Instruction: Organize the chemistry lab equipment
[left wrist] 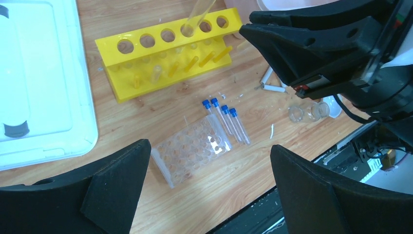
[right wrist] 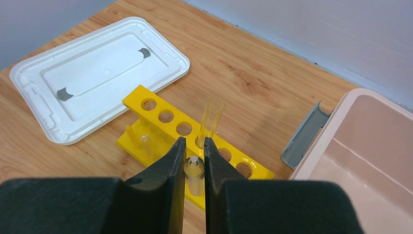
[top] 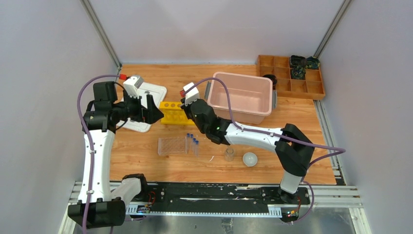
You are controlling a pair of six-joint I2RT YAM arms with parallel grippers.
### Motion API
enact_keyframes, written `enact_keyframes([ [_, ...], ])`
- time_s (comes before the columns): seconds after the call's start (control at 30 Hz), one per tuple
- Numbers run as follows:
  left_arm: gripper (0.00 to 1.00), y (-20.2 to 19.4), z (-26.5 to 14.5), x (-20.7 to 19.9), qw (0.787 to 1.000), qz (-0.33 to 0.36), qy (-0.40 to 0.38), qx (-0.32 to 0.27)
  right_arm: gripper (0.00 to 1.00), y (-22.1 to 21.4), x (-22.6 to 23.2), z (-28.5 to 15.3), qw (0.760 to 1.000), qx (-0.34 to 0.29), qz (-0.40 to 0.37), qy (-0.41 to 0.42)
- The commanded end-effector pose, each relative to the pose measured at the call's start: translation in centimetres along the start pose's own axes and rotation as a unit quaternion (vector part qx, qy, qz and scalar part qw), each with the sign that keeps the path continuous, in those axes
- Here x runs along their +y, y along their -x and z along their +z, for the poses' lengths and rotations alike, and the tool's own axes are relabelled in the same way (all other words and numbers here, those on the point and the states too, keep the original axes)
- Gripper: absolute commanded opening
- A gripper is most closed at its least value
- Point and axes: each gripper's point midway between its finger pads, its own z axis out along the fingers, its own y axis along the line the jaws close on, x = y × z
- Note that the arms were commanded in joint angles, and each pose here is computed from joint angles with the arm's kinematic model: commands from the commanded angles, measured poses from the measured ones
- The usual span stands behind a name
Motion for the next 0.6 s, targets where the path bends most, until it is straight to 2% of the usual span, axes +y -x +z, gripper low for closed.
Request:
enact_keyframes([
  [0.0, 1.0, 0.0, 0.2, 0.5, 1.0, -0.003, 0.01, 0.002, 0.0, -1.3, -1.3, 1.1, 0.999, -0.01, -0.02, -0.042],
  [0.3, 1.0, -0.2, 0.6, 1.1, 1.0, -0.002, 0.016, 0.01, 0.0, -4.7, -1.6, 2.0, 0.999, 0.007, -0.013, -0.036],
  [0.57, 1.0, -0.4, 0.9, 1.3, 1.0, -0.003, 0.015, 0.016, 0.0, -5.7, -1.3, 2.5, 1.0, 0.01, -0.003, -0.012],
])
